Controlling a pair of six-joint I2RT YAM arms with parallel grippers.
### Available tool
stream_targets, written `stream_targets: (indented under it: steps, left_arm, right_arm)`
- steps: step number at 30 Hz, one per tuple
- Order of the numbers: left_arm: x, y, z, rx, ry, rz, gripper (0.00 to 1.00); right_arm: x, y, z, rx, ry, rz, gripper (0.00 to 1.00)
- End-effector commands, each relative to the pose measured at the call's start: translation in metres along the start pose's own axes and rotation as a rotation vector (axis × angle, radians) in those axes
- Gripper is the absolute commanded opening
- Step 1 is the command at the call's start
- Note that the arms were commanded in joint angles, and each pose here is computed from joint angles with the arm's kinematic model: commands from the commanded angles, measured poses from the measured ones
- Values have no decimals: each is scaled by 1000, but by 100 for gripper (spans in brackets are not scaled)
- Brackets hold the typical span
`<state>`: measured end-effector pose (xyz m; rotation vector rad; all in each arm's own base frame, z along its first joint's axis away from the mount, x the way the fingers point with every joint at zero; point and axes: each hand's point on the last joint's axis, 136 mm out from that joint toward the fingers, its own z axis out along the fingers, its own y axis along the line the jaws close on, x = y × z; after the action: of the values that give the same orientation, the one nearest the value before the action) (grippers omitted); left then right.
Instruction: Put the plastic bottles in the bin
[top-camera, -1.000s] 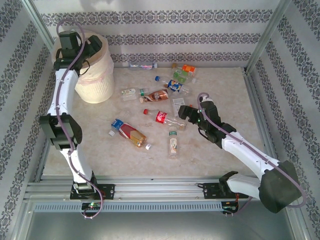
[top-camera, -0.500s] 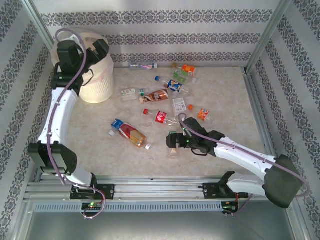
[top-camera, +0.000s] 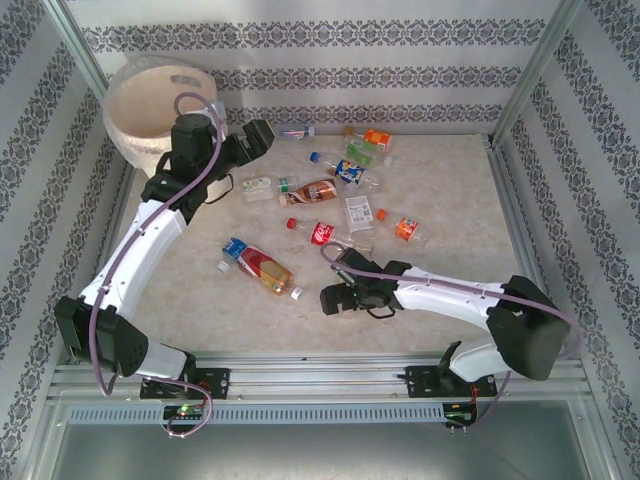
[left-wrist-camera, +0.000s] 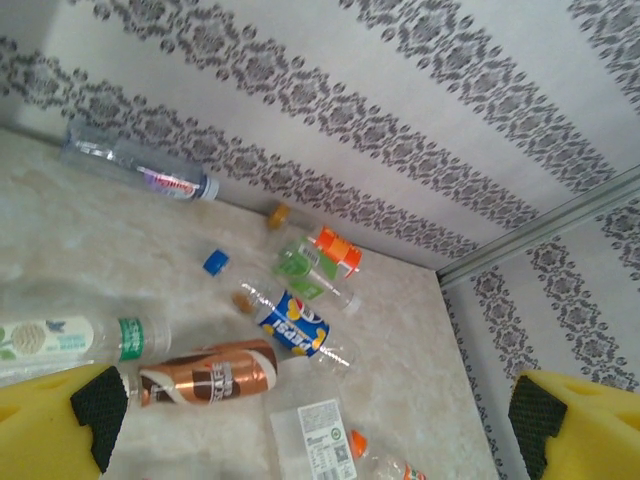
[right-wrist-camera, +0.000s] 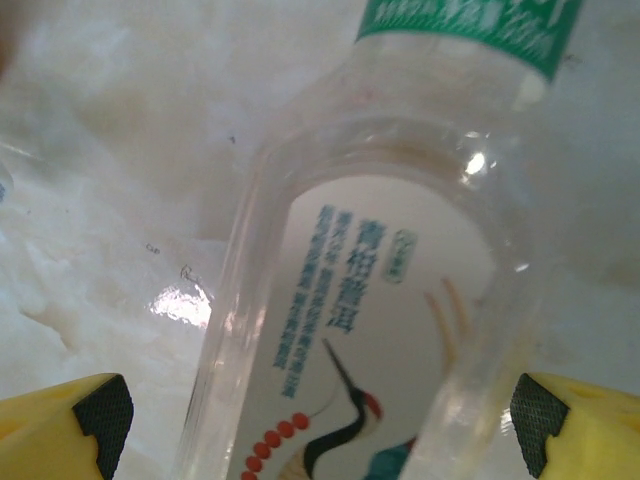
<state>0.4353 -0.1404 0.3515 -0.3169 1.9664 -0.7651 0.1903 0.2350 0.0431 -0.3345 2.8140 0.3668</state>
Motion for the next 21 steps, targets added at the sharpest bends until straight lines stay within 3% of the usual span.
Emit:
stream_targets:
  steps: [1,11,21]
  left_arm:
    - [13,10,-3,-39,8,-56,100]
    - [23,30,-5,-126,15,-62,100]
    - [28,33,3,-138,47,-48,100]
  right_arm:
    - [1,-7,-1,67,-10,7,98]
    - [8,-24,-1,128,-23,58,85]
    - [5,-18,-6,87,-46,27,60]
